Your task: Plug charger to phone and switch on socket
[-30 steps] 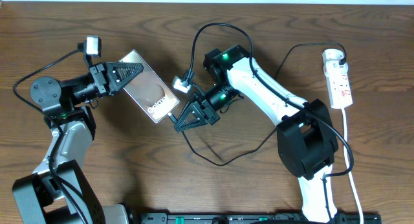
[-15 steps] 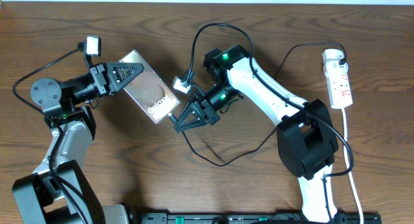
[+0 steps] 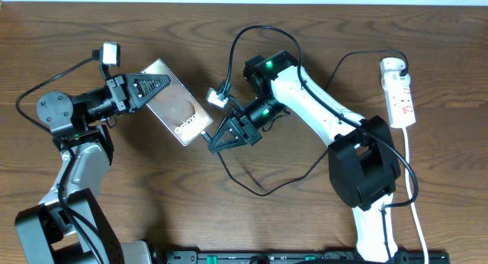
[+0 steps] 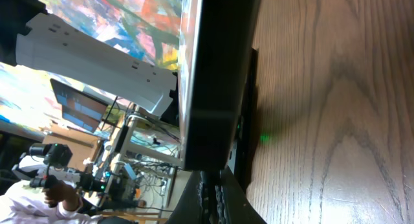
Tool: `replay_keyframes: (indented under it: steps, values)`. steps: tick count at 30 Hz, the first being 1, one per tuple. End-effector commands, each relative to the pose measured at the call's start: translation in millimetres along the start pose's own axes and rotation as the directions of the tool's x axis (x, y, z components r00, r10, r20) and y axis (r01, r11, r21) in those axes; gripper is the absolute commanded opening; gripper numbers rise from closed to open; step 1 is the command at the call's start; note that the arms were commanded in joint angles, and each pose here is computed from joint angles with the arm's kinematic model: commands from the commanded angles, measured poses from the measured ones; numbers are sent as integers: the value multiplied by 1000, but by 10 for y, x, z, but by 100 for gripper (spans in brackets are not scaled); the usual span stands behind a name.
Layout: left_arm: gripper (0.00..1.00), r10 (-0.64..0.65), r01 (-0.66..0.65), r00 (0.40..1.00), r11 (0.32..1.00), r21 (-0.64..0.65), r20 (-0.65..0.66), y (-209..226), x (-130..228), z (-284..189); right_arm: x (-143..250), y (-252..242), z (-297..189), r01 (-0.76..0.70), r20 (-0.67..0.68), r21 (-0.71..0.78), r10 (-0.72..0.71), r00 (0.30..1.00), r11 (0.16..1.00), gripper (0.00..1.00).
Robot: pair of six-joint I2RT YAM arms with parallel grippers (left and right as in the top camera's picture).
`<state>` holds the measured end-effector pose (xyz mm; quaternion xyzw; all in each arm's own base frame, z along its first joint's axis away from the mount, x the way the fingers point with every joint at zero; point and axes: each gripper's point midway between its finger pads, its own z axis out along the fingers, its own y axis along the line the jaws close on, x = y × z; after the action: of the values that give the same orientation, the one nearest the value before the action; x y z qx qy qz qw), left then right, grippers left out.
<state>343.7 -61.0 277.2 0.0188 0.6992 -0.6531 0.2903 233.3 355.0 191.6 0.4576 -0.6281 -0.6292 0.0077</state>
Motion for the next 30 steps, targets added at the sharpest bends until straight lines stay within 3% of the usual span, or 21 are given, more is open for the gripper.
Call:
replay_keyframes:
  steps: [1, 14, 30]
  values:
    - [7, 50, -50, 999, 999, 6, -6, -150, -62, 16, 11, -44, 0, -26, 11, -12, 26, 1000, 1000, 1]
    - [7, 83, -83, 997, 997, 5, -5, -150, -64, 13, 151, 28, 211, -52, -80, -16, 51, 996, 998, 1]
    - [7, 154, -154, 988, 988, 9, -4, -207, -62, 12, 104, 29, 158, -51, -48, -24, 50, 998, 998, 1]
